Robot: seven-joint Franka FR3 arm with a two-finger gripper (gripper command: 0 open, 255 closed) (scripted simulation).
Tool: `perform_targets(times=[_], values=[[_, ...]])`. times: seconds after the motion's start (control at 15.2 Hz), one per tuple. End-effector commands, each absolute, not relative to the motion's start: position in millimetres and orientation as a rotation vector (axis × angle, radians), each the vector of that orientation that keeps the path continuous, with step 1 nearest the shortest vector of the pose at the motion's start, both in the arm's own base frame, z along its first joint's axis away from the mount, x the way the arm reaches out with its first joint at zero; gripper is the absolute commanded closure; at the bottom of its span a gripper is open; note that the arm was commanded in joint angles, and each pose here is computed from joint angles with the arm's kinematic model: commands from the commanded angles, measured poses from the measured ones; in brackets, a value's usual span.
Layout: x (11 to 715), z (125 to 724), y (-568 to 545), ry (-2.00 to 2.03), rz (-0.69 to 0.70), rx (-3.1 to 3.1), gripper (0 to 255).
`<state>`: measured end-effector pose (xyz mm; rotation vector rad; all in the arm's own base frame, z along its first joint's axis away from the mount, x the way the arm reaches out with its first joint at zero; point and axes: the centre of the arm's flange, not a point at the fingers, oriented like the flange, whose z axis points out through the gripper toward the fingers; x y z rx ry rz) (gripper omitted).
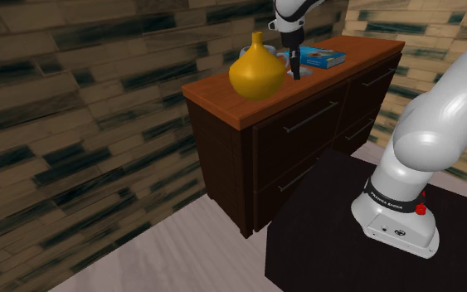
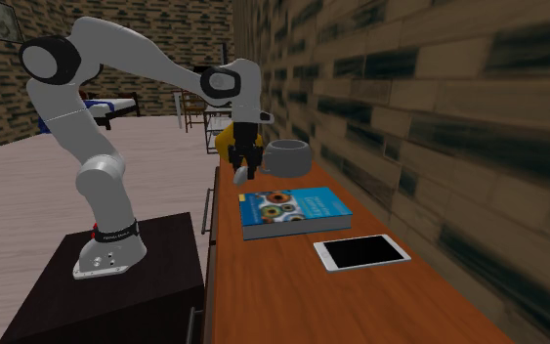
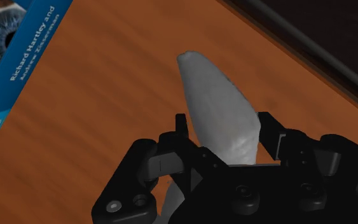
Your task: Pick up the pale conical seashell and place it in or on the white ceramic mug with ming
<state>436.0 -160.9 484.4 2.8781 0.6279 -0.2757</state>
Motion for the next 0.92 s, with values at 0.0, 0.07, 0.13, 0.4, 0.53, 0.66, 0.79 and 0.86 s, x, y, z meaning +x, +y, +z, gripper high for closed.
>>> perform_targets(times=[0.0, 0.07, 0.13, 0.4, 0.53, 0.66, 0.79, 0.86], values=[[436.0, 484.4, -160.9, 0.628, -0.276, 2.878, 255], [436.0, 484.4, -160.9, 0.628, -0.276, 2.878, 255], [436.0, 484.4, -160.9, 0.628, -0.276, 2.878, 255], [436.0, 484.4, -160.9, 0.628, -0.276, 2.878, 255], [436.0, 484.3, -160.9, 0.628, -0.276, 2.878, 255], [436.0, 494.9, -160.9, 0.628, -0.276, 2.878, 255], [436.0, 505.4, -160.9, 0.628, -0.276, 2.878, 255], [436.0, 510.7, -160.9, 0.628, -0.276, 2.878, 255]])
